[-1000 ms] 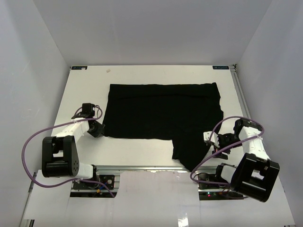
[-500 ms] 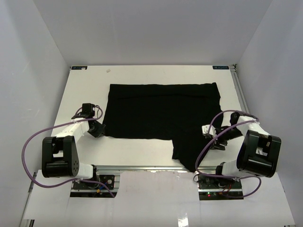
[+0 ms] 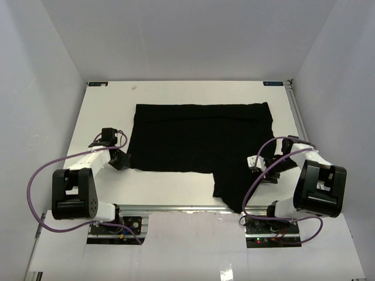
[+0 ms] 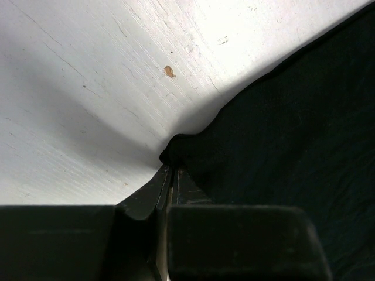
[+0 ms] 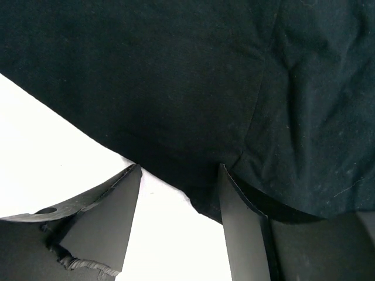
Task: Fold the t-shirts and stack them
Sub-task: Grap the side of the flattened tshirt closest away from the robot with both arms
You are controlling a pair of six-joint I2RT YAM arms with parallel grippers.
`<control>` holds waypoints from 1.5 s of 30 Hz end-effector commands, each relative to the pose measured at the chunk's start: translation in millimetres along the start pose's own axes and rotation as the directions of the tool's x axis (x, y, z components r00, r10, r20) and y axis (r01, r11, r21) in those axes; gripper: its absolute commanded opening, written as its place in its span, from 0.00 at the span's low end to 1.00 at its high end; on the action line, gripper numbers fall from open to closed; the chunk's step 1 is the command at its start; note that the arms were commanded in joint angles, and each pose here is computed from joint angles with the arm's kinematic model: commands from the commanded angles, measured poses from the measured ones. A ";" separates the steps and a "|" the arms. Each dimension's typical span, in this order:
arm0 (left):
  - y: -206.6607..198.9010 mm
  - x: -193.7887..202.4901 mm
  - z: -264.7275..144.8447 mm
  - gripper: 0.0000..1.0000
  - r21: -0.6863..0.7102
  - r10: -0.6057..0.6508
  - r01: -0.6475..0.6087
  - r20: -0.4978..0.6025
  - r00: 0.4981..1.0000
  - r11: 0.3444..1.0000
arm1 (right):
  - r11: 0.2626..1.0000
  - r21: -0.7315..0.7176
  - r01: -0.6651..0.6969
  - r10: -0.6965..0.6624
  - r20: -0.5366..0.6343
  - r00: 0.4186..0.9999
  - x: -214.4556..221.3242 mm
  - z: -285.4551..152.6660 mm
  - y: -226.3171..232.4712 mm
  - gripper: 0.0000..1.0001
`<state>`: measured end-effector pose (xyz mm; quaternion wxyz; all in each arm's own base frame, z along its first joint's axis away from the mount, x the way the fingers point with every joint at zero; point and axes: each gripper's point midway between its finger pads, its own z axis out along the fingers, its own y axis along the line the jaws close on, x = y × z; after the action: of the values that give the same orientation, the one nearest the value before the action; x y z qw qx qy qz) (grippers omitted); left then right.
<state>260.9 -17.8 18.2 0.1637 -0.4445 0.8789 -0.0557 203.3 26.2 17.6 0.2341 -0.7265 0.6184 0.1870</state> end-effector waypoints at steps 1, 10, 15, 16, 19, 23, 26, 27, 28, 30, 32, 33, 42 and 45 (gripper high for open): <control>-3.3 -1.2 -3.4 0.08 0.010 0.011 -0.011 -0.003 1.000 1.000 | 0.982 -0.013 0.186 -0.186 0.019 0.982 -7.8 2.1 1.9 0.62; -4.0 -2.3 -5.5 0.08 0.016 0.006 -0.006 0.002 1.000 1.000 | 0.973 0.021 0.229 -0.230 0.058 0.971 -27.9 -7.6 4.4 0.62; -1.9 0.7 -5.2 0.08 0.014 0.005 -0.005 -0.005 1.000 1.000 | 0.973 -0.034 0.227 -0.224 0.067 0.972 -26.0 -2.1 20.8 0.61; -1.9 1.1 -5.0 0.08 0.015 0.003 -0.003 -0.006 1.000 1.000 | 0.974 -0.042 0.223 -0.220 0.067 0.973 -25.1 -0.9 23.1 0.61; 0.1 1.8 -5.1 0.08 0.011 0.004 -0.003 -0.006 1.000 1.000 | 0.978 -0.063 0.201 -0.197 0.058 0.979 -19.7 5.8 29.2 0.61; 2.8 4.2 -5.0 0.08 0.007 0.004 -0.004 -0.008 1.000 1.000 | 0.983 -0.053 0.177 -0.175 0.032 0.984 -12.1 10.3 24.7 0.60; 5.6 6.5 -3.9 0.08 0.001 0.001 -0.001 -0.013 1.000 1.000 | 0.989 -0.030 0.147 -0.145 0.042 0.988 -13.0 10.0 16.0 0.60; 5.9 7.2 -3.7 0.08 0.000 0.001 -0.001 -0.015 1.000 1.000 | 0.990 -0.025 0.140 -0.139 0.050 0.989 -13.9 10.0 13.5 0.60; 5.2 6.6 -4.2 0.08 0.004 -0.001 0.001 -0.012 1.000 1.000 | 0.990 -0.017 0.143 -0.142 0.047 0.989 -14.2 7.5 9.1 0.60; 4.8 6.3 -5.1 0.08 0.006 -0.003 0.003 -0.011 1.000 1.000 | 0.989 -0.005 0.146 -0.146 0.041 0.988 -13.8 5.5 3.8 0.60; 4.8 6.2 -5.7 0.08 0.008 -0.001 0.001 -0.010 1.000 1.000 | 0.988 0.000 0.154 -0.154 0.036 0.987 -12.9 4.6 1.4 0.61; 4.7 5.3 -5.9 0.08 0.007 -0.003 0.003 -0.007 1.000 1.000 | 0.988 0.001 0.155 -0.155 0.033 0.987 -12.5 4.1 0.2 0.61; 8.0 8.1 -3.5 0.08 -0.005 0.001 -0.001 -0.016 1.000 1.000 | 0.988 -0.024 0.155 -0.156 -0.033 0.987 5.6 8.6 1.0 0.60; 8.5 8.3 -2.9 0.08 -0.008 -0.001 0.000 -0.016 1.000 1.000 | 0.987 -0.033 0.158 -0.160 -0.052 0.986 10.4 11.0 5.0 0.59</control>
<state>256.0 -18.7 17.5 0.1606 -0.4449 0.8793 -0.0567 178.7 36.7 13.9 0.2211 -0.7205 0.6187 0.2217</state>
